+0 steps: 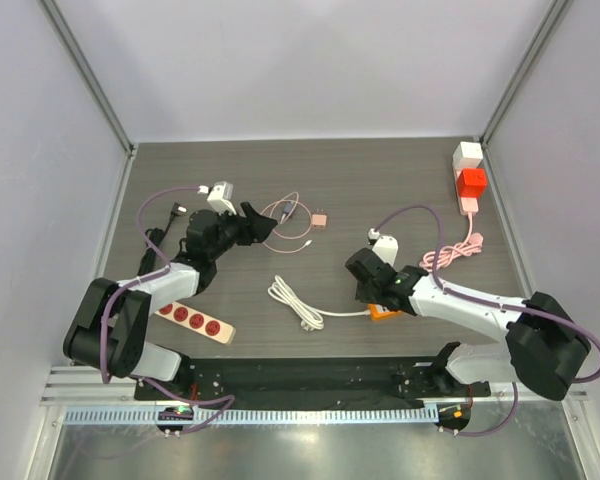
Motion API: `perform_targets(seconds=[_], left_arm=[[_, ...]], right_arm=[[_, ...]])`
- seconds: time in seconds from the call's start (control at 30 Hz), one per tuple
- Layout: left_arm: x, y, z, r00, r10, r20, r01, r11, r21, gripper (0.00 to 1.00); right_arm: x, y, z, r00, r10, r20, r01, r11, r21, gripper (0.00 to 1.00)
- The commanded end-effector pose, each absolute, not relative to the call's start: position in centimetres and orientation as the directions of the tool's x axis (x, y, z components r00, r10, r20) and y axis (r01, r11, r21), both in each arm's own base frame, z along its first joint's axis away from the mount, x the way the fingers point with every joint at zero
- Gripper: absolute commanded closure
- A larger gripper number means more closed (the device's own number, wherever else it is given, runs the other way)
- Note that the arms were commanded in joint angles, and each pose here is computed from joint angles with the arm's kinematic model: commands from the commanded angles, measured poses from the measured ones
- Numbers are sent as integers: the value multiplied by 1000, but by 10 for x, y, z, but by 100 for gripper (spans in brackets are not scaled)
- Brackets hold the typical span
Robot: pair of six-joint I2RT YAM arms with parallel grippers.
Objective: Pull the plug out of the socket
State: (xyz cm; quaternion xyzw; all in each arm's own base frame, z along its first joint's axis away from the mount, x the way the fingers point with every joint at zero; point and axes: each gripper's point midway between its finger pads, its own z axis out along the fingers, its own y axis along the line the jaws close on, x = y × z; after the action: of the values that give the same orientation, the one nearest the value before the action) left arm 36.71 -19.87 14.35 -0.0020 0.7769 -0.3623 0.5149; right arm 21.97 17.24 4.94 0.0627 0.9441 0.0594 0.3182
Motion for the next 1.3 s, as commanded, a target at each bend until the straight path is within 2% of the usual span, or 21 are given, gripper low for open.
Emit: perform_targets(seconds=[0.0, 0.3, 0.6, 0.7, 0.8, 1.0, 1.03, 1.1, 1.13, 1.23, 1.27], left_arm=[[373, -199, 164, -418, -396, -818, 410, 721, -558, 35], [374, -196, 165, -423, -404, -811, 407, 715, -568, 34], [375, -192, 164, -429, -417, -801, 401, 707, -582, 34], [374, -189, 165, -428, -426, -797, 398, 703, -590, 34], [375, -186, 165, -429, -438, -790, 394, 697, -600, 34], [377, -185, 156, -457, -458, -763, 387, 670, -634, 34], [377, -185, 154, -467, -457, -757, 388, 664, -640, 34], [378, -185, 148, -476, -455, -753, 385, 662, -643, 33], [378, -185, 149, -479, -456, -750, 389, 656, -647, 33], [374, -189, 155, -480, -456, -749, 421, 629, -653, 32], [373, -191, 159, -481, -455, -749, 438, 615, -655, 32]], right_arm=[[226, 174, 44, -758, 244, -605, 161, 969, 189, 78], [218, 154, 15, -765, 321, -559, 295, 945, 139, 89], [206, 83, 7, -616, 585, -527, 570, 793, 214, 88], [210, 57, 21, -513, 653, -556, 634, 726, 267, 87], [215, 30, 45, -433, 640, -635, 664, 703, 255, 85], [227, -5, 82, -400, 612, -682, 685, 694, 222, 80], [231, -10, 86, -401, 605, -688, 692, 692, 205, 78], [246, -13, 107, -378, 585, -718, 679, 702, 214, 59], [253, -14, 109, -379, 572, -728, 680, 706, 200, 57], [291, -15, 131, -334, 561, -757, 649, 719, 247, 40], [305, -19, 142, -305, 560, -771, 644, 717, 266, 21]])
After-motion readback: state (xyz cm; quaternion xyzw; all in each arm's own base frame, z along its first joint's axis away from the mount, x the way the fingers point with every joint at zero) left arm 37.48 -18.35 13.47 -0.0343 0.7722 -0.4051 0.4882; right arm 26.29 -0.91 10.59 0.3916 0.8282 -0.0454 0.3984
